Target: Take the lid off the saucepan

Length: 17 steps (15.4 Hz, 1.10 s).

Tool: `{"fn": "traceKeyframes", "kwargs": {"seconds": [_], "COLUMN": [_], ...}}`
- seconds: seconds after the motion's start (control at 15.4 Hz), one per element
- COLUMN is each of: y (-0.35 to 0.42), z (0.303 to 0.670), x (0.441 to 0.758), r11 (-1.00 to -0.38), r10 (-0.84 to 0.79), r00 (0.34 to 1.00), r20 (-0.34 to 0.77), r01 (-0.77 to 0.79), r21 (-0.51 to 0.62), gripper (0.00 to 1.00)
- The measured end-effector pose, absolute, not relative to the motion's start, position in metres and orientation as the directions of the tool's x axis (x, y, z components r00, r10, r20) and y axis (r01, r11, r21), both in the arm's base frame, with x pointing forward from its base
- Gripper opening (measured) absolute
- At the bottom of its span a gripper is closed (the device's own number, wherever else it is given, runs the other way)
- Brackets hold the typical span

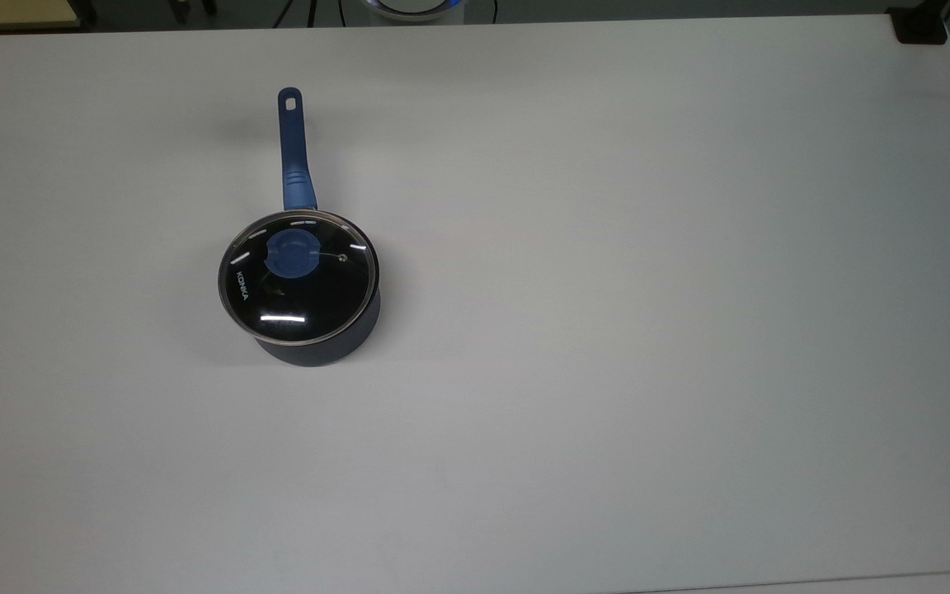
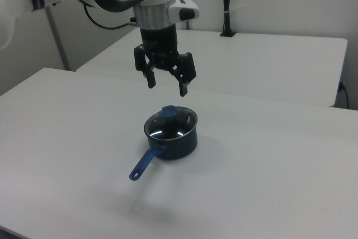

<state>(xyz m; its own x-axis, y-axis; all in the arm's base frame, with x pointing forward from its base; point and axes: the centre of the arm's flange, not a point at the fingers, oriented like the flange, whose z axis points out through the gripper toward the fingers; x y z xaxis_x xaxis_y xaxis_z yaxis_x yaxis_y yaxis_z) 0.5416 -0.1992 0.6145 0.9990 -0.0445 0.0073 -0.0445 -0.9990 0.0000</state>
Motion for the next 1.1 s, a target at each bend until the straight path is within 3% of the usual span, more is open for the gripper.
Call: {"fn": "traceKeyframes", "kwargs": {"seconds": [0.26,0.84,1.1], "y": [-0.204,-0.164,-0.132], "z": [0.608,0.559,0.544], "x": [0.544,0.601,0.617], "r11": [-0.999,-0.998,-0.997], "r10": [-0.043,-0.009,0.04], "r00": [0.999,0.996,0.996], "r20": [0.009,0.088,0.075], "r01": [-0.043,-0.003,0.044], "r21": [-0.012,-0.065,-0.059], "gripper": [1.0,1.0,1.0]}}
